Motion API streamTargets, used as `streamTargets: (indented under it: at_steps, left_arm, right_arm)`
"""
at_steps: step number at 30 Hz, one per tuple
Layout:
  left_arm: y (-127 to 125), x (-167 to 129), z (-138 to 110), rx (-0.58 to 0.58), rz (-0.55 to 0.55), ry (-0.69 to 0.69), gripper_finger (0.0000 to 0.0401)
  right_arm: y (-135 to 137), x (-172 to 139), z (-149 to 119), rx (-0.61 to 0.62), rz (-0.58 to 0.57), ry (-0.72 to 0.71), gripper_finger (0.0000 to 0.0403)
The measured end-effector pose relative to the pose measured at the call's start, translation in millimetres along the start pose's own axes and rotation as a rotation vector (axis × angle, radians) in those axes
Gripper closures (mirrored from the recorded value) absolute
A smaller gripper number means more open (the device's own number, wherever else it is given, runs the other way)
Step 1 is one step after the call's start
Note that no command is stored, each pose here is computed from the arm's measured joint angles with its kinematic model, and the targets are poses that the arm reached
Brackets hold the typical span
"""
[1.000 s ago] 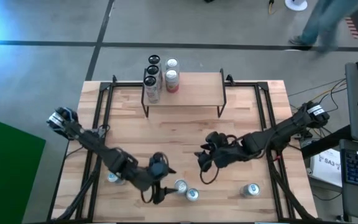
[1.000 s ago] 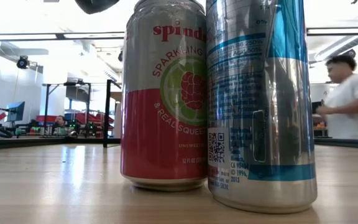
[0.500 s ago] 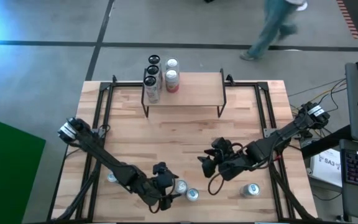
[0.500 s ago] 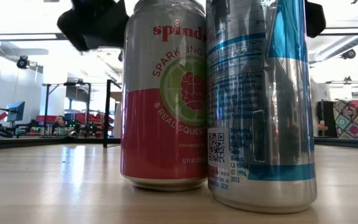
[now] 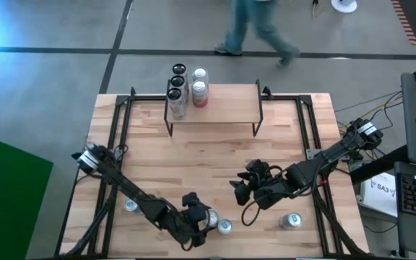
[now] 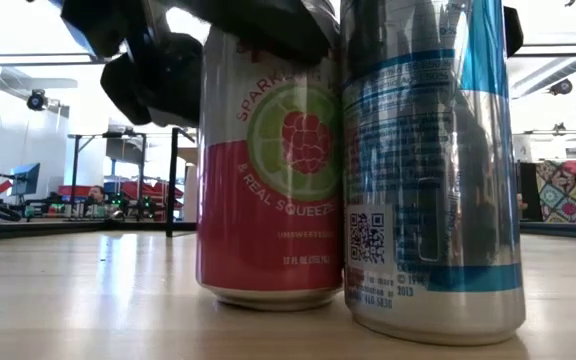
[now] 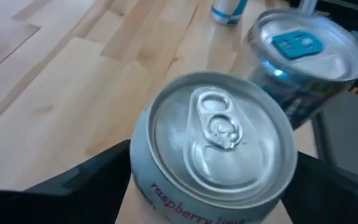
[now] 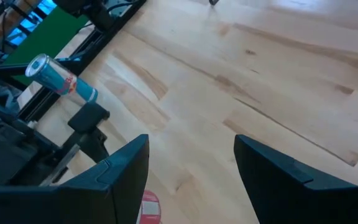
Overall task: Place canned beverage on shelf
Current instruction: Put the pink-white soda can on the shelf aligned with the other pink-white soda cans
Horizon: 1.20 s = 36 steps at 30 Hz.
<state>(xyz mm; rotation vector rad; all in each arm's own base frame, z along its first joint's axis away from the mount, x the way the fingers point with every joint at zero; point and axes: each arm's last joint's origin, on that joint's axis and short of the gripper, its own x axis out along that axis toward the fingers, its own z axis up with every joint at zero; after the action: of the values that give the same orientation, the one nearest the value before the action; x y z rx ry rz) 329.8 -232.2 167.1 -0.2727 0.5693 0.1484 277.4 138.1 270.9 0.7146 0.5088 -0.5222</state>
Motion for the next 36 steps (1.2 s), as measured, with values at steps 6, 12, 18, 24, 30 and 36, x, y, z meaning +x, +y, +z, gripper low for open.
streamTargets:
  at_steps: [6, 12, 18, 24, 30, 36]
  left_arm:
    - [-2, 4, 3, 0.023, 0.021, -0.013, 0.0093]
    - [5, 5, 10, 0.042, 0.049, -0.010, 0.0101]
    - [26, -12, 42, 0.102, 0.112, 0.005, 0.0101]
    - [67, -38, 87, 0.186, 0.197, 0.035, 0.0101]
    - [128, -59, 139, 0.188, 0.160, 0.034, 0.0101]
    - [200, -80, 181, 0.168, 0.114, -0.009, 0.0101]
  right_arm:
    - [-1, 0, 0, -0.004, -0.005, 0.001, 0.0177]
    - [-4, -1, 0, -0.009, -0.033, 0.009, 0.0177]
    - [-7, -6, 3, -0.019, -0.047, 0.005, 0.0177]
    - [-10, -18, 14, -0.040, -0.040, -0.064, 0.0177]
    - [-14, -34, 32, -0.083, -0.043, -0.166, 0.0177]
    - [-21, -32, 48, -0.178, -0.077, -0.193, 0.0177]
